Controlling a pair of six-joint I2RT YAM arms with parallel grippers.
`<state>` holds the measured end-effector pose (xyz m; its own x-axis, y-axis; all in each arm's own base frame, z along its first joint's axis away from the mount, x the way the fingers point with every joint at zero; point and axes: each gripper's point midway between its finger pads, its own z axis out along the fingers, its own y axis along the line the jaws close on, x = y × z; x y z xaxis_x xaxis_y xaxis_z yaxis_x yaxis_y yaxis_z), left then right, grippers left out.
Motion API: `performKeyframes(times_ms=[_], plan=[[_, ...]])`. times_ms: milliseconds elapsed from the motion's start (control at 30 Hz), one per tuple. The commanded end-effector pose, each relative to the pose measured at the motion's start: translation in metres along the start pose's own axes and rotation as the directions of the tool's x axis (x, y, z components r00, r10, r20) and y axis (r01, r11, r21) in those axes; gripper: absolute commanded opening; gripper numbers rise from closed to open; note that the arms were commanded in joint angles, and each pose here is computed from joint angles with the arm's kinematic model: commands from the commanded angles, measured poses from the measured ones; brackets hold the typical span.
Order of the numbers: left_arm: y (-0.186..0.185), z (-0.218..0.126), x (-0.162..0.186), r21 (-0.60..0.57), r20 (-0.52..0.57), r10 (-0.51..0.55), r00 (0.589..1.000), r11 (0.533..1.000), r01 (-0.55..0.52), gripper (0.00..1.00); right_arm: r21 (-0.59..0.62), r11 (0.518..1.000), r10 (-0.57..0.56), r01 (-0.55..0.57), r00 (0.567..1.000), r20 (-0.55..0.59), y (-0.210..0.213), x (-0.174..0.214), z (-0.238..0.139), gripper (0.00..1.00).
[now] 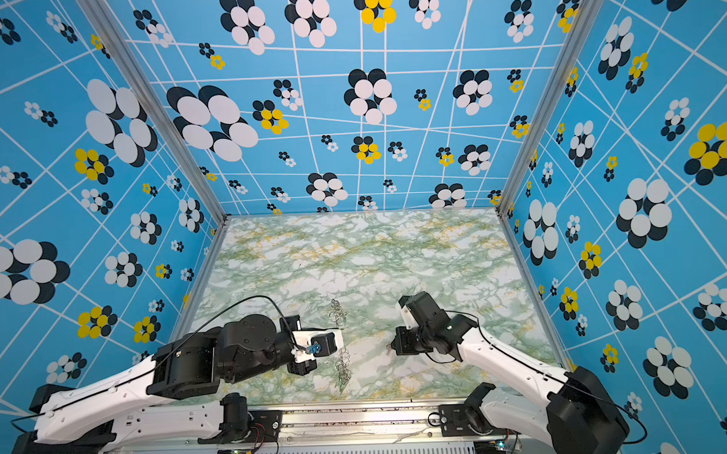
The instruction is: Put the keys on the keyring
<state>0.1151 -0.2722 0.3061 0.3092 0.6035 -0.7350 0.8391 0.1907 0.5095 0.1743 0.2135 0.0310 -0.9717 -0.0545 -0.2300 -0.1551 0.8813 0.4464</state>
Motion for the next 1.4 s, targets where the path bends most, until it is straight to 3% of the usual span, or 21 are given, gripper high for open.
performKeyframes(times_ms=[0,233,367,733,1367], plan=[[0.015,-0.012,-0.015,-0.044,0.053,-0.025,0.998,0.999,0.028,0.0,-0.025,0.999,-0.032,0.032,0.999,0.014,0.006,-0.013,0.002,0.43],[0.017,-0.014,-0.014,-0.05,0.048,-0.023,0.999,0.998,0.026,0.0,-0.039,0.998,-0.048,0.047,0.999,-0.026,0.011,-0.026,0.012,0.44],[0.018,-0.017,-0.014,-0.053,0.045,-0.027,0.999,0.998,0.029,0.0,-0.01,0.999,-0.034,0.034,0.999,0.027,0.003,-0.027,0.002,0.44],[0.019,-0.014,-0.019,-0.05,0.054,-0.013,0.998,0.999,0.015,0.0,-0.095,0.988,0.131,-0.121,0.985,0.109,-0.021,0.001,-0.005,0.49],[0.02,-0.012,-0.024,-0.048,0.048,-0.005,0.999,0.999,0.007,0.0,-0.151,0.983,0.114,-0.107,0.993,0.038,-0.014,0.009,0.008,0.21]])
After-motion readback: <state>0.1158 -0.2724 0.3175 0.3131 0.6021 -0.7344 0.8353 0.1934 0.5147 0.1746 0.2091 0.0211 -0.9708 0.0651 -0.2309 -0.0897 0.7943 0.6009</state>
